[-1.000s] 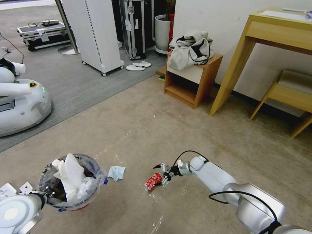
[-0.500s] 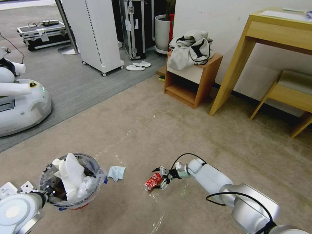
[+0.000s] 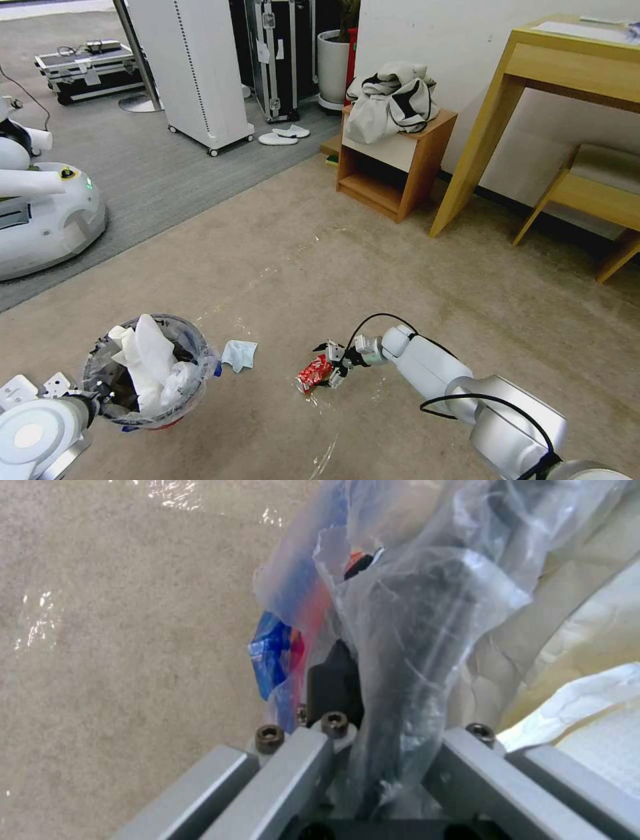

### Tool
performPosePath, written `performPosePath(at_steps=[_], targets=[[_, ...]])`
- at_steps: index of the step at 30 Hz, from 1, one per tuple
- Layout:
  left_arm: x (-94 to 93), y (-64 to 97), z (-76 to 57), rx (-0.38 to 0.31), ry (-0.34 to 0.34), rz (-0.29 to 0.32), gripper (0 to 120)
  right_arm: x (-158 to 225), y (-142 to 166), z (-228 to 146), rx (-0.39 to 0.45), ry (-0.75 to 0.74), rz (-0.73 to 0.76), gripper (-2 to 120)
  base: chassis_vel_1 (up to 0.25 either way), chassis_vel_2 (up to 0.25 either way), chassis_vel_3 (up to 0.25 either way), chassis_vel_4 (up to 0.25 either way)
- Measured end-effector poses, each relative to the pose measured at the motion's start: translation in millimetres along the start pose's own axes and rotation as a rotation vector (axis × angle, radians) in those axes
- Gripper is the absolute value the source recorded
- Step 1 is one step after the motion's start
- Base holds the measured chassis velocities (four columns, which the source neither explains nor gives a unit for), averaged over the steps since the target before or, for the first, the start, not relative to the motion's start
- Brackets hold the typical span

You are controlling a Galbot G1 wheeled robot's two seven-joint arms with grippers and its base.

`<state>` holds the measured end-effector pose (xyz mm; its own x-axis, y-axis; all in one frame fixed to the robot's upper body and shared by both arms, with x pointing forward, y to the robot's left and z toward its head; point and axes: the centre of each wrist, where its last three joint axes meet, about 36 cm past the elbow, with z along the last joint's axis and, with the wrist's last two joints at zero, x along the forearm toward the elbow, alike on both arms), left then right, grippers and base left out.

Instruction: Pick up the trash bin and place the garbage on the floor into it.

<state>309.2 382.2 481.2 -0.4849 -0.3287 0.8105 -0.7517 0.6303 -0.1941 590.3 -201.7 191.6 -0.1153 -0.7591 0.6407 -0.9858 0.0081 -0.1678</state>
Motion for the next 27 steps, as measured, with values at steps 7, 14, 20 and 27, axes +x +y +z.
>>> performPosePath(at_steps=[7, 14, 20, 27], targets=[[0.2, 0.1, 0.1, 0.000, 0.000, 0.001, 0, -0.6, -0.3, -0.2, 0.004, 0.024, 0.021, 100, 0.000, 0.000, 0.000, 0.000], [0.0, 0.1, 1.6, -0.003, 0.000, 0.000, 0, 0.4, 5.3, 8.0, -0.021, 0.043, 0.022, 100, 0.000, 0.000, 0.000, 0.000], [0.5, 0.3, 2.0, -0.005, -0.001, 0.001, 0, 0.6, 6.8, 9.9, -0.034, 0.042, 0.020, 100, 0.000, 0.000, 0.000, 0.000], [0.8, -0.6, 2.9, -0.005, -0.003, 0.004, 0, 1.2, 8.6, 13.1, -0.050, 0.049, 0.009, 100, 0.000, 0.000, 0.000, 0.000]])
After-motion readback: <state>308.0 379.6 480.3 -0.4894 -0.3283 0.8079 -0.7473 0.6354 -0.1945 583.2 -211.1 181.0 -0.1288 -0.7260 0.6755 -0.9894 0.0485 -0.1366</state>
